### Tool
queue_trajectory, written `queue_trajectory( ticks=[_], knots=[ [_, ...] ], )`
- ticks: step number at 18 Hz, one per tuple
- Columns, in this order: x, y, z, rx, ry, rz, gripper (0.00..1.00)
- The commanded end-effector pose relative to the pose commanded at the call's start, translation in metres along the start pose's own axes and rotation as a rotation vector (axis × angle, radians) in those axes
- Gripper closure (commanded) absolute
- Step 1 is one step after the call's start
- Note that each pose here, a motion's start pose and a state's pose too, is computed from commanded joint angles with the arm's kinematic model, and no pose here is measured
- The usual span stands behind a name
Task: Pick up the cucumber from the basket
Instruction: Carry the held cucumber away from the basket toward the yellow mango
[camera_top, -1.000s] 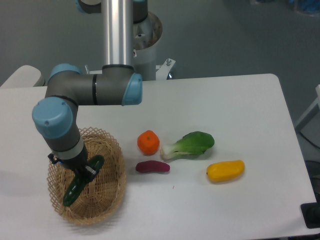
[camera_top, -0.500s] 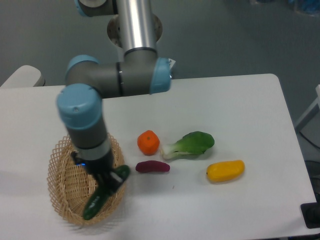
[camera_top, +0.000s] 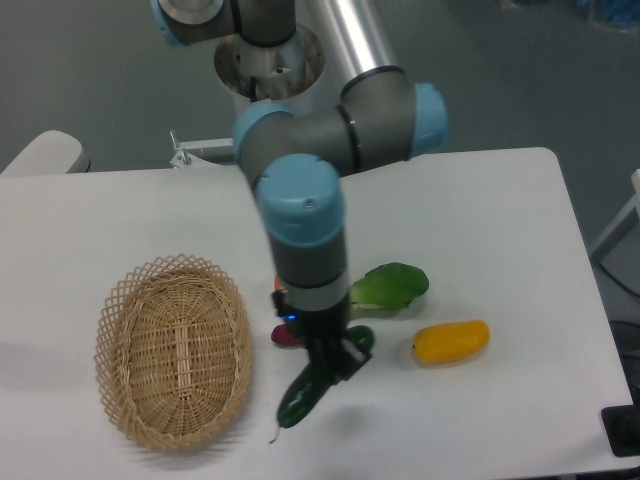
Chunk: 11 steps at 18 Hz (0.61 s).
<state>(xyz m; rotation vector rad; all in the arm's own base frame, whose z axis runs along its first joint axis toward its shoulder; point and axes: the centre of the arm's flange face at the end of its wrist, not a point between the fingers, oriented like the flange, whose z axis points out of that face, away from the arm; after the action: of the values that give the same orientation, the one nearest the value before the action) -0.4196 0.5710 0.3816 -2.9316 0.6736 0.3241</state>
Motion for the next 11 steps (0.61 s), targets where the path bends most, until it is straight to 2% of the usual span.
queue_trajectory(
  ticks=[4,11],
  knots=[
    [-0.0032,0.0091,0.0006,-0.006,0.01,0.036,0.75],
    [-0.0013,0.0097,0.001,-0.008,0.017,0.034,0.75]
  ],
)
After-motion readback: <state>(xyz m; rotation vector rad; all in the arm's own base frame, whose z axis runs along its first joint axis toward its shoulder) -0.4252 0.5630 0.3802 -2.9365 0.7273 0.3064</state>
